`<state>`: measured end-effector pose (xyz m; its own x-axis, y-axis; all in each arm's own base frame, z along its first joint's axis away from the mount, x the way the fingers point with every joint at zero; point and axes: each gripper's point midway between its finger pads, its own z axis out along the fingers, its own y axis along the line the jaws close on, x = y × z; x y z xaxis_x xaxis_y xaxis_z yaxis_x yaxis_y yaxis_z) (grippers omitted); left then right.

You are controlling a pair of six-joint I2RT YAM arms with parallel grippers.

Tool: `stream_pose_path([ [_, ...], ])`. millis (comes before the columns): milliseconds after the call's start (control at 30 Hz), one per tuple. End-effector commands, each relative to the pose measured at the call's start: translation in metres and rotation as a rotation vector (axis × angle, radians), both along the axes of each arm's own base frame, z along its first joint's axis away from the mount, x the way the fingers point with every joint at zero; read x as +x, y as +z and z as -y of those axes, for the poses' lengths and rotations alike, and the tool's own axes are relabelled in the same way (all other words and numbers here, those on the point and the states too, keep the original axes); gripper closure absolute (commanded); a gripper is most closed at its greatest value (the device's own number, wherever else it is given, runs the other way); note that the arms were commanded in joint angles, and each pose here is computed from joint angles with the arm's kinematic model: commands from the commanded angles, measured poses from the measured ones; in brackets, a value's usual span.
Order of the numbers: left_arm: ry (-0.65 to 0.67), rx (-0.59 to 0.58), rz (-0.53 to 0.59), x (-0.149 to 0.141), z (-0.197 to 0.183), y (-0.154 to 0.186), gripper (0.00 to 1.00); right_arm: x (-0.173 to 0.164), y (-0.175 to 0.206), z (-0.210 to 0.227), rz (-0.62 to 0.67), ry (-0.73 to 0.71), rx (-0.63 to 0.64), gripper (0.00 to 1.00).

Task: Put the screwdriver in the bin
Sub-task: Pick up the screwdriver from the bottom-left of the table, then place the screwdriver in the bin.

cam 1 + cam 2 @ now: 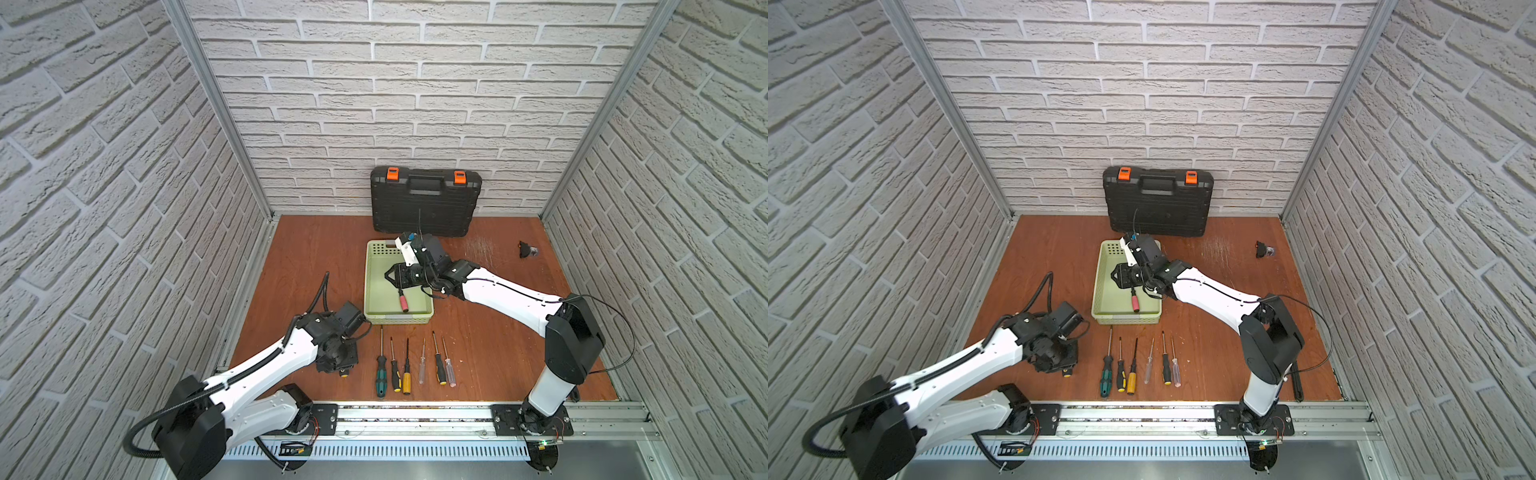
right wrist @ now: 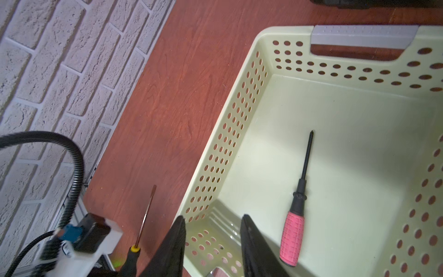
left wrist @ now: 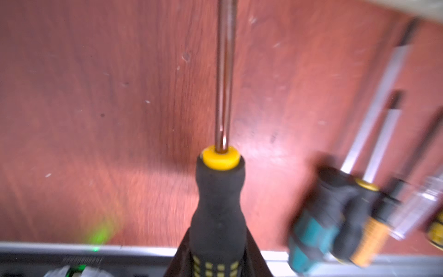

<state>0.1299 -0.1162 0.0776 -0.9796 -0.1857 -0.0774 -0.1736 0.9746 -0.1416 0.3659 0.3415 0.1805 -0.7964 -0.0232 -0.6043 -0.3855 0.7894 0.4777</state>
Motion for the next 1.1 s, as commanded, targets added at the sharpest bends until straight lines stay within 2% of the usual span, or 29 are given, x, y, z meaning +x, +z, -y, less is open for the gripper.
stream_pose_path([
  [0, 0.029, -0.013, 0.036, 0.002, -0.013, 0.036, 1.00, 0.008, 0.032, -0.004, 0.090, -0.003, 0.039, 0.60],
  [133, 0.014, -0.110, 0.151, 0.042, 0.003, 0.078, 1.00, 0.005, 0.037, 0.005, 0.109, -0.007, 0.015, 0.60],
  [200, -0.019, -0.132, 0.213, 0.072, 0.015, 0.093, 1.00, 0.003, 0.039, 0.009, 0.114, -0.016, 0.014, 0.60],
  [433, -0.147, -0.187, 0.294, 0.163, 0.074, 0.115, 1.00, -0.010, 0.040, 0.025, 0.109, -0.046, 0.007, 0.60],
  [633, -0.216, -0.204, 0.239, 0.201, 0.109, 0.092, 1.00, -0.029, 0.032, 0.065, 0.102, -0.116, -0.083, 0.60],
  [833, -0.257, -0.204, 0.143, 0.211, 0.134, 0.053, 1.00, -0.055, 0.016, 0.094, 0.068, -0.157, -0.111, 0.60],
  [1067, -0.251, -0.181, 0.080, 0.222, 0.147, 0.015, 1.00, -0.065, 0.018, 0.108, 0.080, -0.180, -0.127, 0.60],
])
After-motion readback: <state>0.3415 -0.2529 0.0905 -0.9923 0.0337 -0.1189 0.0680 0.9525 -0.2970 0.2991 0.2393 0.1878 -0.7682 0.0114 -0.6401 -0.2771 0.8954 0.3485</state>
